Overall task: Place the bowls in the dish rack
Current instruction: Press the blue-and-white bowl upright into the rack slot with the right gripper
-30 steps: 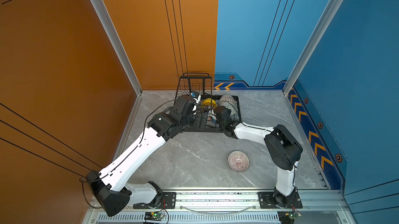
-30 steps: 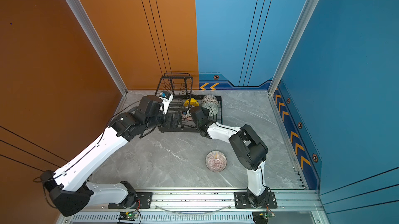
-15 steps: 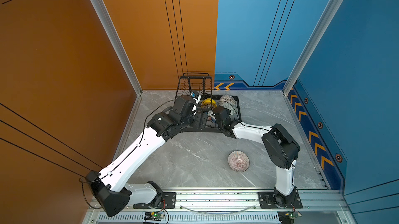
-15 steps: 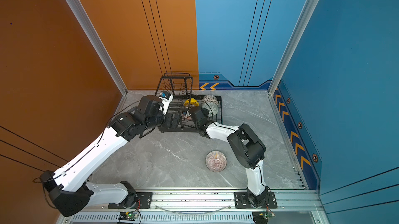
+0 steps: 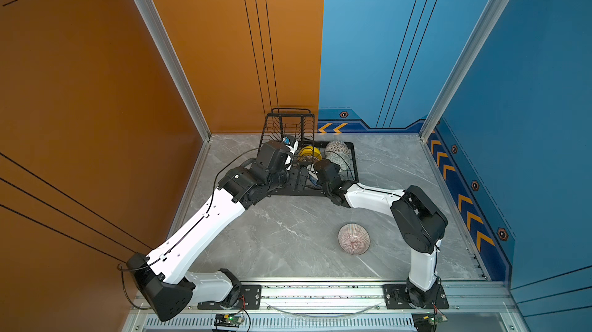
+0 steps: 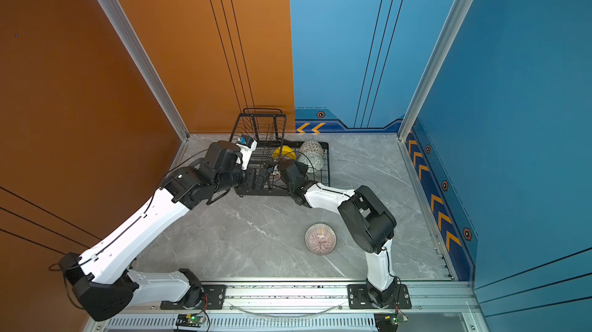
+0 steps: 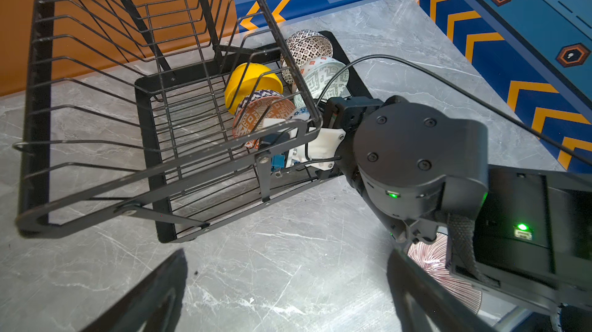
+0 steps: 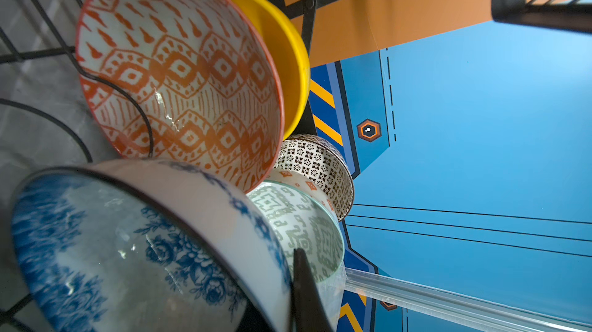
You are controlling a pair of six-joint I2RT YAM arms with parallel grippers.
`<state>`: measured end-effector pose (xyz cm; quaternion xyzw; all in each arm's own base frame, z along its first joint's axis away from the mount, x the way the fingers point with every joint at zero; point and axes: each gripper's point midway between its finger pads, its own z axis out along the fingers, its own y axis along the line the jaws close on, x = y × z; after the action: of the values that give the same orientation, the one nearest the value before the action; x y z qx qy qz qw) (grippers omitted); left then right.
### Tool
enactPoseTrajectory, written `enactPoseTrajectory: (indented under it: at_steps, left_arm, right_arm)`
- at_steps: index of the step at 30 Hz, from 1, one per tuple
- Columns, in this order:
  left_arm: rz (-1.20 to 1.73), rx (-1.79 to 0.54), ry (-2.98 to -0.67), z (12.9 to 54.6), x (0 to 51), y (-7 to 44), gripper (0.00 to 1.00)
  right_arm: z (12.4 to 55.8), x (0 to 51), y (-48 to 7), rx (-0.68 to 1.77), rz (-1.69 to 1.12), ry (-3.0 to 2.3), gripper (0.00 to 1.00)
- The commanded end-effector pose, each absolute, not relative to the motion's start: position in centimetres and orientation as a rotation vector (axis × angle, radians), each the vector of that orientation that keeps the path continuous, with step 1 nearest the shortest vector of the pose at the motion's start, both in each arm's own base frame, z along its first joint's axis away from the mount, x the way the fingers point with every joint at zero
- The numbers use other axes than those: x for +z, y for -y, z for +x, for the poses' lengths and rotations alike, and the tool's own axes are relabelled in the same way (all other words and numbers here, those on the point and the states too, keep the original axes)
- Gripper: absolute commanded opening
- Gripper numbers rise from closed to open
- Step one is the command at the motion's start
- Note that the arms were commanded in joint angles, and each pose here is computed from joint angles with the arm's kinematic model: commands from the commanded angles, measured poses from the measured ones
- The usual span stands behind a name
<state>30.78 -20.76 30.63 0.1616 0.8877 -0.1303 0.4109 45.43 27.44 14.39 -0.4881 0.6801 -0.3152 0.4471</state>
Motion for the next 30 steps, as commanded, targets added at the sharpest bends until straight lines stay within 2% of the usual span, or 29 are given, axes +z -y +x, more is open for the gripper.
enactPoseTrajectory:
  at_steps: [1, 30]
  left_arm:
    - [0.423, -0.326, -2.264, 30.6, 29.9, 20.6, 0.98]
    - [0.436, -0.333, -2.282, 30.6, 29.3, 21.3, 0.98]
  right_arm:
    - [45.1, 17.4, -27.8, -0.722, -1.119, -1.654, 0.0]
    - [46.0, 16.4, -31.4, -0.529, -0.917, -1.633, 0.0]
